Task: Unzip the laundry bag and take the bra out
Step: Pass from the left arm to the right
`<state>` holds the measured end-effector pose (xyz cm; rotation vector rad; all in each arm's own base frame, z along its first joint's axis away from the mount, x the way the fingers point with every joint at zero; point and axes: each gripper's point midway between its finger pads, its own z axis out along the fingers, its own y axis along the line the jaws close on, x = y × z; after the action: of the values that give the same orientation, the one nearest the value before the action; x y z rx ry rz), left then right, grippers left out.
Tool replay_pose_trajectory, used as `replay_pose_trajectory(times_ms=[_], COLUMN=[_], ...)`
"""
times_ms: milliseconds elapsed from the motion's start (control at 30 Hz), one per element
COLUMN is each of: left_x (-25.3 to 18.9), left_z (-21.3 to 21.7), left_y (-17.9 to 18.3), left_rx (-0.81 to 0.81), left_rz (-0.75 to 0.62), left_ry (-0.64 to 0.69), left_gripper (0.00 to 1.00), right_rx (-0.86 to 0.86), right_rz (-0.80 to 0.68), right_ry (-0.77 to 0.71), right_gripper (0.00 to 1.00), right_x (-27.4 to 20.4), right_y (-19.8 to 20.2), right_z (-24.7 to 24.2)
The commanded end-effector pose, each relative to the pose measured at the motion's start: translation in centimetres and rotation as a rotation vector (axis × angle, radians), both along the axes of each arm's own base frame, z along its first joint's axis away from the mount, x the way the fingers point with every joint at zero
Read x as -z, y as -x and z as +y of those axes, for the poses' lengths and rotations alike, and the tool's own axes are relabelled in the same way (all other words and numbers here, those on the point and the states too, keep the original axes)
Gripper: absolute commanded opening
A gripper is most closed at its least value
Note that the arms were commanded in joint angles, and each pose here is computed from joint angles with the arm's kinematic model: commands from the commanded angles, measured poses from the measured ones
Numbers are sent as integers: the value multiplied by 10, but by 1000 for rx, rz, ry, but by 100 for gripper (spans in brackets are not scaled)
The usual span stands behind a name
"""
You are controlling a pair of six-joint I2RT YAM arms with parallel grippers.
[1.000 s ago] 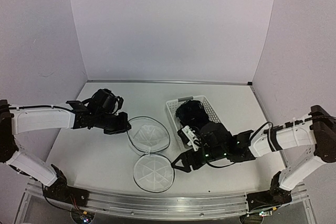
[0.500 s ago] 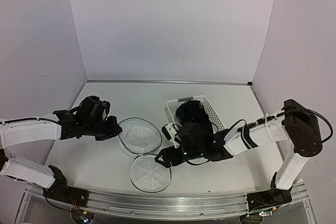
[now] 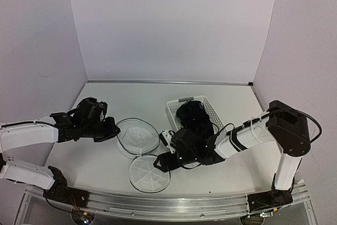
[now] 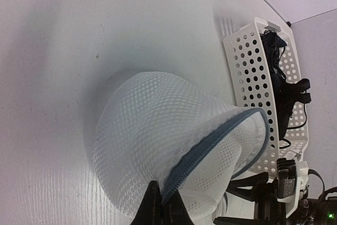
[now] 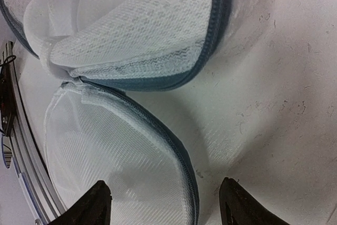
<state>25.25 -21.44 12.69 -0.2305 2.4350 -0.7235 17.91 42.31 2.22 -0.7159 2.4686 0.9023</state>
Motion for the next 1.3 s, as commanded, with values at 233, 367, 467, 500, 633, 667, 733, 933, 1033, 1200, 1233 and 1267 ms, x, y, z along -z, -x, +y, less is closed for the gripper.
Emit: replay_pose_trajectory(times_ms=[233, 367, 467, 500, 633, 667, 733, 933, 1033, 1200, 1233, 1267], left_x=[-12, -10, -10, -10, -11, -11, -12, -15, -18, -19, -19, -19], left_z=[-2, -2, -2, -2, -2, -2, -1, -2, -2, -10, -12, -14], left_y=[-7, -7, -8, -7, -7, -7, -6, -4, -3, 0, 1, 2], left_rx=[-18, -16, -17, -16, -12, -12, -10, -2, 3, 41, 50, 58], left_rz=[-48, -46, -46, -46, -51, -53, -58, -68, -73, -72, -70, -72], left_ry=[24, 21, 19, 19, 18, 18, 19, 32, 42, 62, 69, 76], left_gripper=[0, 0, 0, 0, 0, 0, 0, 0, 0, 0, 1, 3], right_rx=[-46, -60, -65, -63, -58, -56, -51, -38, -37, -58, -67, -74], right_rz=[44, 51, 52, 51, 42, 38, 29, -13, -39, -87, -99, -104], right_ry=[-128, -148, -160, -164, -178, -182, -192, -219, -220, -169, -163, -165], right_gripper=[61, 43, 26, 21, 2, 0, 0, 0, 0, 0, 0, 0], right_x=[-21, -26, -30, -31, -39, -41, -48, -69, -80, -93, -96, -101], right_y=[10, 13, 15, 15, 15, 14, 13, 9, 6, 0, -1, -1], right_z=[22, 23, 23, 23, 21, 19, 18, 13, 9, -1, -3, -5])
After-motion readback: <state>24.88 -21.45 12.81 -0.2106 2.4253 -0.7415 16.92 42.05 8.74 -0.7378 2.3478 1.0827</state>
